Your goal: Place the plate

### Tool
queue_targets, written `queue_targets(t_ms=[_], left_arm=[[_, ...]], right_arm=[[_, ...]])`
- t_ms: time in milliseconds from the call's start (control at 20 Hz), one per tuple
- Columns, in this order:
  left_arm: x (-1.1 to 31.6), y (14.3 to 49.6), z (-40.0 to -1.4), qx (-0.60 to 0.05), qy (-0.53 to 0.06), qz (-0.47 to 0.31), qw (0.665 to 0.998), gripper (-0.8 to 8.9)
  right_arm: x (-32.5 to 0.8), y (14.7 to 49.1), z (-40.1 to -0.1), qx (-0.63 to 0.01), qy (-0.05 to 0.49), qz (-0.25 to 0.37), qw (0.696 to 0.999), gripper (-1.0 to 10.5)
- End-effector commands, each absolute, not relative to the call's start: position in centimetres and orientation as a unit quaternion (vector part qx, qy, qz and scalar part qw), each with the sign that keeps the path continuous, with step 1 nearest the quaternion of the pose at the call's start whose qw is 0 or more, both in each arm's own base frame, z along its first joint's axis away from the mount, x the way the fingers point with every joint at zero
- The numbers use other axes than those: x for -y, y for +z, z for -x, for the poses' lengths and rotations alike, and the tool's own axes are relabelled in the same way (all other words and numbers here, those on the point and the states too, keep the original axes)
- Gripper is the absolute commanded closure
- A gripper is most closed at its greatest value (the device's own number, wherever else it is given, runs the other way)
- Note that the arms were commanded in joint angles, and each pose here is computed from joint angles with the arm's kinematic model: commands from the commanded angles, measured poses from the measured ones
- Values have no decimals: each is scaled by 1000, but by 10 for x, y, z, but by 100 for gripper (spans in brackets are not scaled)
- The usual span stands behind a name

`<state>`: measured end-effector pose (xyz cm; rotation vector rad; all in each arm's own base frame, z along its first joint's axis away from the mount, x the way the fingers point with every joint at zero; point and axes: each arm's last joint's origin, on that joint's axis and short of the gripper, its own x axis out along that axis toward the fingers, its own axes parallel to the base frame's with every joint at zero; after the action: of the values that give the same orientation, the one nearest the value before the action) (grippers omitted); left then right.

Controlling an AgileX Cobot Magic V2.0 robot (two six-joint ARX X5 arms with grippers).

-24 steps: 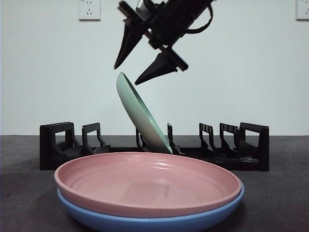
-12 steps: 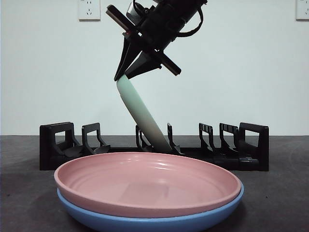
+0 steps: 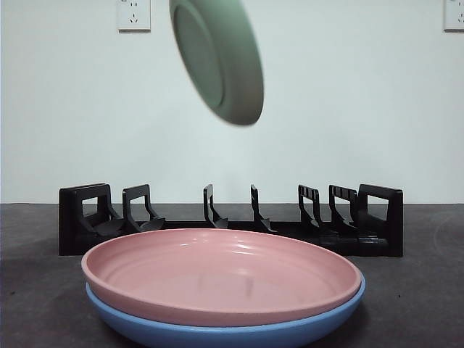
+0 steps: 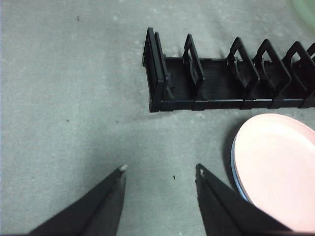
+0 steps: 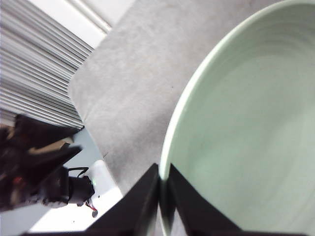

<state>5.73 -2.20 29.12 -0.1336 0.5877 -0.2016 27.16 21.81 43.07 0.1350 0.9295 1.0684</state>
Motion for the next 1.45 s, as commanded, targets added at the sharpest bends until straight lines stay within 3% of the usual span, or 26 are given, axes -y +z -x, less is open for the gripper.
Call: queue_targets(t_ms=[50, 350, 500, 600, 1000, 1450], left_arm=[[22, 297, -58, -272, -101, 70, 955, 587], [23, 301, -60, -251, -104, 80, 959, 586], [23, 301, -60, -251, -104, 80, 959, 587], [23, 301, -60, -250, -104, 80, 959, 587], [23, 301, -60, -251, -104, 80, 959, 586], [23, 301, -60, -253, -104, 79, 959, 586]], right_arm=[[-209, 442, -252, -396, 512, -43, 761, 934], [-164, 413, -181, -350, 528, -40, 773, 934], [-147, 390, -147, -341, 514, -54, 786, 934], [-147, 373, -129, -348, 500, -29, 793, 934], [-216, 318, -84, -345, 442, 189, 806, 934], [-286, 249, -72, -388, 447, 285, 754, 934]])
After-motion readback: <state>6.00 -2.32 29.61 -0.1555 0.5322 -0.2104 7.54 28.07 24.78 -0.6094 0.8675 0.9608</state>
